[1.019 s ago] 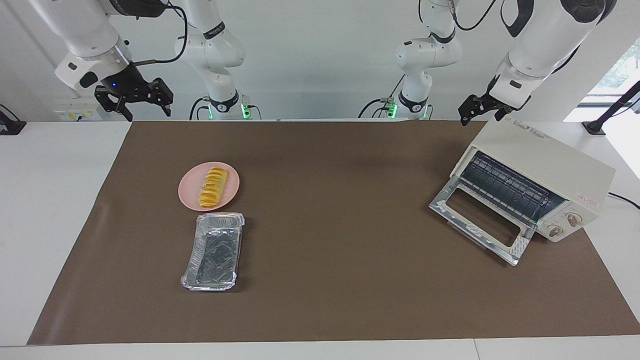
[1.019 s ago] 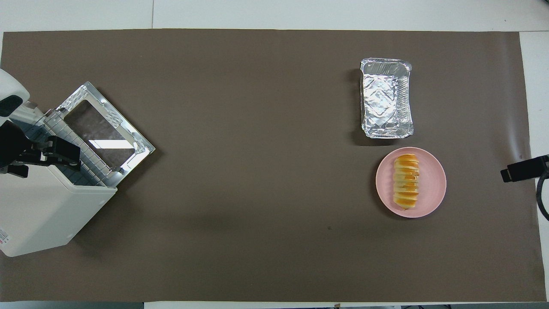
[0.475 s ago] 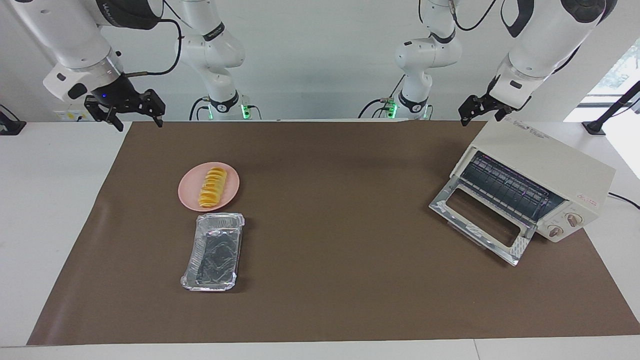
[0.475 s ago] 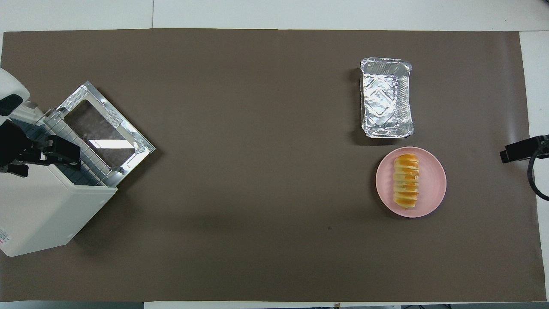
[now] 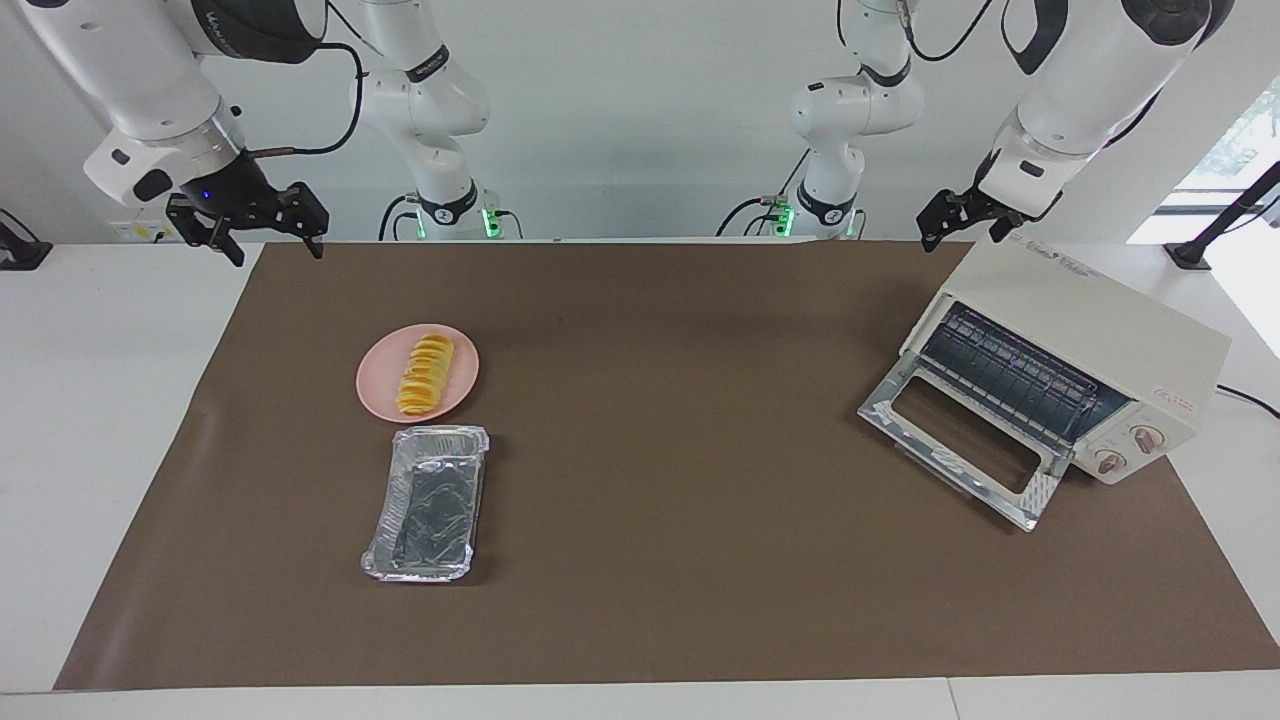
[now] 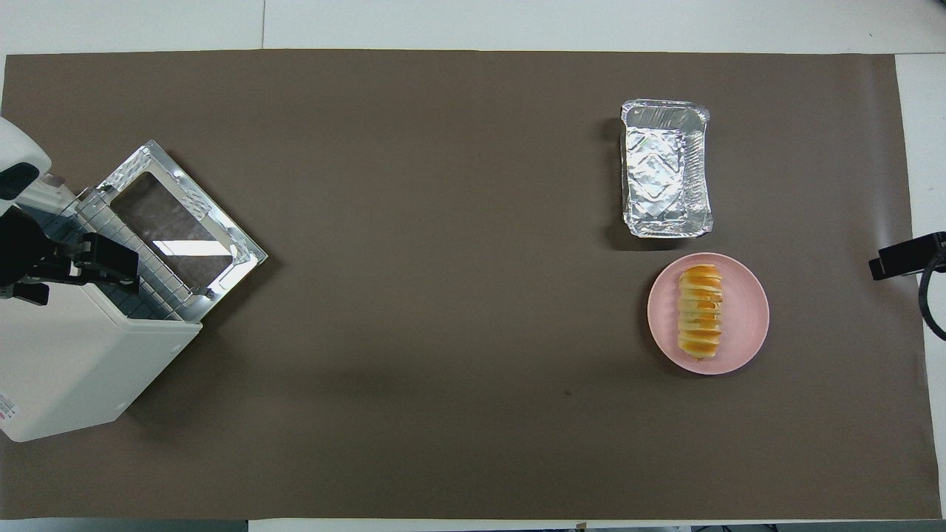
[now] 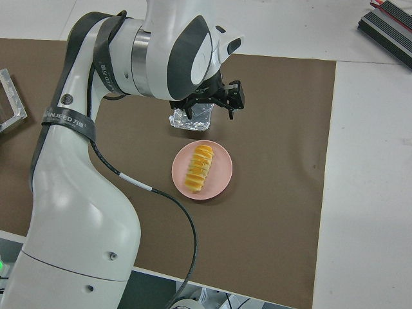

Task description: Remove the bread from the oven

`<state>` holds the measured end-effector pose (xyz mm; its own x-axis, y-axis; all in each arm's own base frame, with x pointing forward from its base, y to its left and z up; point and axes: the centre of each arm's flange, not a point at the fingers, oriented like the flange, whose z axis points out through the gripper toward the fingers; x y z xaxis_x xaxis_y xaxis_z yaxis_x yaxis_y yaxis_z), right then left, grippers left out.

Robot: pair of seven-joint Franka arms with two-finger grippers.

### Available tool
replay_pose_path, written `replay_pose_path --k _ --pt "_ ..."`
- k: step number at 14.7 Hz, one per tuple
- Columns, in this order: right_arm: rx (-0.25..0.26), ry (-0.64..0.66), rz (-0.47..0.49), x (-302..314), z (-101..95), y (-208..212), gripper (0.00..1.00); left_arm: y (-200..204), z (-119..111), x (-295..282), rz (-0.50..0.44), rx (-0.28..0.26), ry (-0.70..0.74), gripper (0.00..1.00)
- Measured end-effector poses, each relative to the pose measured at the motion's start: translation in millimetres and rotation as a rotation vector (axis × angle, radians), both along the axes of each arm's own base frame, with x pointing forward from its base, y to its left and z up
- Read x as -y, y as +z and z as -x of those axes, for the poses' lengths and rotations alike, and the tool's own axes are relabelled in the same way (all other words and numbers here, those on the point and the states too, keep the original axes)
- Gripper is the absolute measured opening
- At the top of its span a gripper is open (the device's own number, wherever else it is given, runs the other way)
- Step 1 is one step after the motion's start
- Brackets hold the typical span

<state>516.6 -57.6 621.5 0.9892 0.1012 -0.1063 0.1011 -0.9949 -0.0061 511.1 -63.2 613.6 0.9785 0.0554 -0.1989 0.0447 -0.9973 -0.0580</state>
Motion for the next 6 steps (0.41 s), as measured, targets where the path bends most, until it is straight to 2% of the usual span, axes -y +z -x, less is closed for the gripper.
replay_pose_path --k 6 --pt "-0.002 -0.002 0.000 0.8 0.6 1.7 1.00 0.0 0.0 0.0 0.000 0.000 0.000 1.00"
